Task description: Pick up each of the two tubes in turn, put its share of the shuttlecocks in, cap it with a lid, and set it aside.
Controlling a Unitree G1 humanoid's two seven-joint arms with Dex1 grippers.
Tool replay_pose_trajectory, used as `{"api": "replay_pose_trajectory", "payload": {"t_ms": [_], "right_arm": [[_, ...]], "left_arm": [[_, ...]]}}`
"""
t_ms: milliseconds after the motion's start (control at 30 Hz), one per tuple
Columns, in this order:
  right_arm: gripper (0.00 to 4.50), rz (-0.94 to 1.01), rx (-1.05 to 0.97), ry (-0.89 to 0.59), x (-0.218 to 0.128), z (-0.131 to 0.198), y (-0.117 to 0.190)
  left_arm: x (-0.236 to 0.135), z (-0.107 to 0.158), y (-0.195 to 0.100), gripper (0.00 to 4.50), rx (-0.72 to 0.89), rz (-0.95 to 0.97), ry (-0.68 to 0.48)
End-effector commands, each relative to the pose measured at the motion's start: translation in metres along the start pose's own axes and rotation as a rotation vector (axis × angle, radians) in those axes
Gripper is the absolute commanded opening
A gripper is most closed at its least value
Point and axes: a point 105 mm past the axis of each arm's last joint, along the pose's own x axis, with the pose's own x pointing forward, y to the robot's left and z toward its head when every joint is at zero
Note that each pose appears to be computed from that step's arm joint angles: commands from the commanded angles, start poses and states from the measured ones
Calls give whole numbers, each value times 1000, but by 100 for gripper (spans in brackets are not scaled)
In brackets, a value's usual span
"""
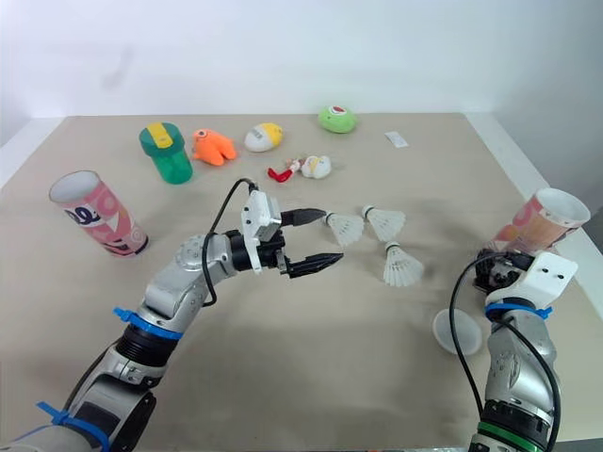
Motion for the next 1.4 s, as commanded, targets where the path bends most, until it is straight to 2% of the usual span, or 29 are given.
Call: {"api": "replay_pose_trajectory", "payload": {"t_ms": [33,267,433,500,633,733,833,933,1133,1267,1400], "right_arm": [[446,-5,5,-44,-4,12,-6],[446,68,-9,-114,-30,32,-1],[446,303,-51,-187,-63,63,21],[446,449,-71,-207,-75,76,41],[446,910,-103,-150,-106,86,122],[446,1178,-143,-88,-126,77,167],[446,1373,-162,-56,-137,71,199],[446,1557,-185,-51,-147,64,232],[446,1752,-163,-54,-158,57,274],[446,1823,-168,-65,-160,52,295],[446,1863,-165,-63,-161,48,305]], "left_arm": [[-2,12,-2,450,35,3,-31],[-13,7,6,450,30,42,-6],[-42,-6,21,450,34,148,43],[-56,-6,27,450,29,204,45],[-96,-18,35,450,15,367,91],[-122,-23,38,450,25,509,107],[-149,-24,41,450,60,678,129],[-183,-28,40,450,99,921,171],[-222,-39,31,450,31,1206,160],[-258,-43,35,450,16,1419,154],[-278,-53,46,450,46,1507,228]]}}
